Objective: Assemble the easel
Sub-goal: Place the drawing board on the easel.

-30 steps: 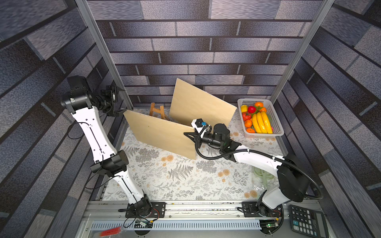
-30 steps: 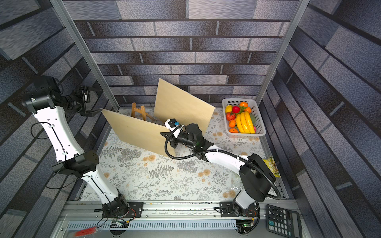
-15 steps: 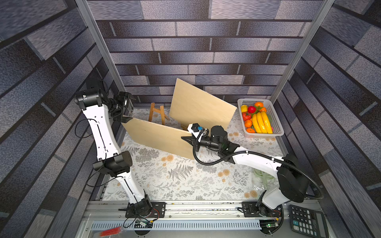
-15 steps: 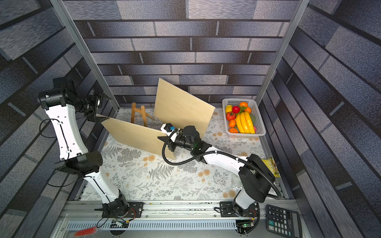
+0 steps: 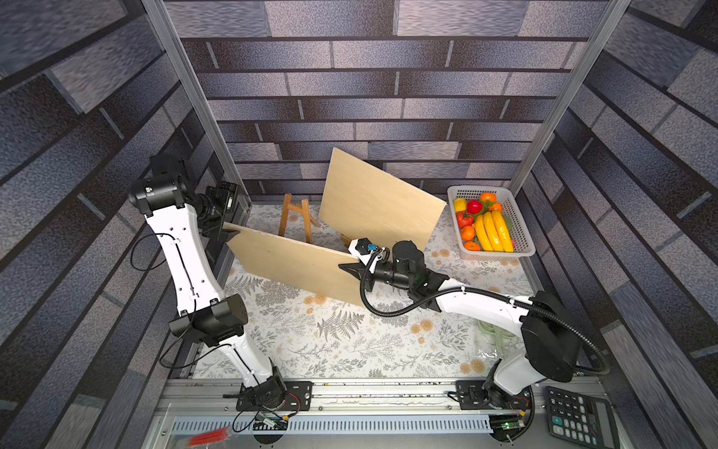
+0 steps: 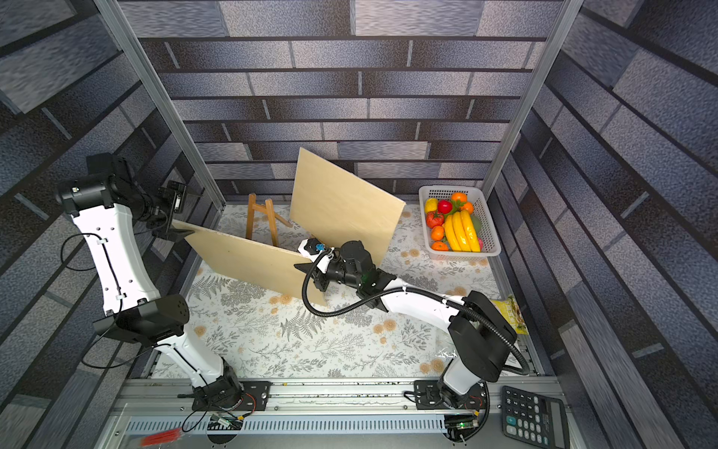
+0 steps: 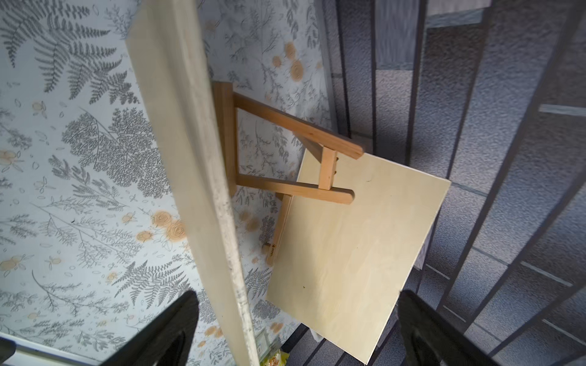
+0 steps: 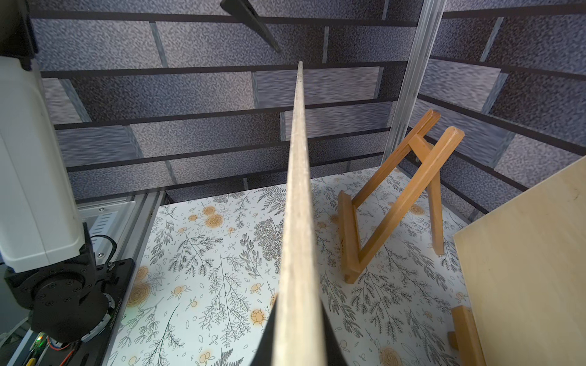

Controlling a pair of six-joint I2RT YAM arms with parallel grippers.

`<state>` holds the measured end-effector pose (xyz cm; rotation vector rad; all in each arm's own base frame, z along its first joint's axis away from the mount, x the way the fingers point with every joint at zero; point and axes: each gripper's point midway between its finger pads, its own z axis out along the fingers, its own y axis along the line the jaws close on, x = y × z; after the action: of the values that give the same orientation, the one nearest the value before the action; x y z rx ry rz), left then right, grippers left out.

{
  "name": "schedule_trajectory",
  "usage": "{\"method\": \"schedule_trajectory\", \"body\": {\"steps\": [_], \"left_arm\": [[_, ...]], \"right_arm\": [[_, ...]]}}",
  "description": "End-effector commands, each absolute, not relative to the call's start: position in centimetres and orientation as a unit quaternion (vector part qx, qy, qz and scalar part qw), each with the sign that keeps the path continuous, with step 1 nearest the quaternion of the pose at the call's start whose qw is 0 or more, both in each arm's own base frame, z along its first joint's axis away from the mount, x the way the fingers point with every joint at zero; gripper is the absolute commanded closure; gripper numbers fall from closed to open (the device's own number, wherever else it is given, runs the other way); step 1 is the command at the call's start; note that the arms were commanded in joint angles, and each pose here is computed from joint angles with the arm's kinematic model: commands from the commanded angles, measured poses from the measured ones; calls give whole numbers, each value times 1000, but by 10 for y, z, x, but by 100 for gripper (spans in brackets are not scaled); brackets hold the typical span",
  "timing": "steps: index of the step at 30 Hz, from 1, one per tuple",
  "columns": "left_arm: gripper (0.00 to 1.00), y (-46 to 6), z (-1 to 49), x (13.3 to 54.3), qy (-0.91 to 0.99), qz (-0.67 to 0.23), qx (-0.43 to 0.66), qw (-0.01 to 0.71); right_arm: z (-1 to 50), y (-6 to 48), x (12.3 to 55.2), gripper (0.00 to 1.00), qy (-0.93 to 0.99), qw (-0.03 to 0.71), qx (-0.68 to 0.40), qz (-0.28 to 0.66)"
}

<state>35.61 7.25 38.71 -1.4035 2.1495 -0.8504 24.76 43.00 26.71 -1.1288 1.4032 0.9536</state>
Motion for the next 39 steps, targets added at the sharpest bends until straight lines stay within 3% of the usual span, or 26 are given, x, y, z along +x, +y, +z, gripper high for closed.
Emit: {"method": "schedule_trajectory", "body": {"steps": [1,4,12,14,17,20,25,30,39], "left_arm": [[0,52,359,304,793,-283,-529,107],[0,43,332,292,796,-270,-540,49],[1,39,298,294,822,-212,-528,1],[12,36,289,295,829,-205,-520,-13],[38,31,281,289,835,-201,-512,-33],[55,25,273,274,835,-198,-510,-55],[64,13,254,239,834,-186,-510,-101],[100,14,259,239,828,-196,-517,-93],[100,15,286,239,795,-247,-551,-53]], "right_arm": [[284,435,230,100,552,530,-490,418],[285,434,227,100,547,530,-501,411],[281,439,213,100,535,529,-517,409],[281,439,212,100,536,528,-514,412],[282,438,213,100,535,531,-512,412],[282,439,212,100,535,530,-509,417],[278,440,212,100,536,528,-505,421],[278,441,210,100,534,526,-507,426],[291,448,205,100,526,514,-487,472]]}}
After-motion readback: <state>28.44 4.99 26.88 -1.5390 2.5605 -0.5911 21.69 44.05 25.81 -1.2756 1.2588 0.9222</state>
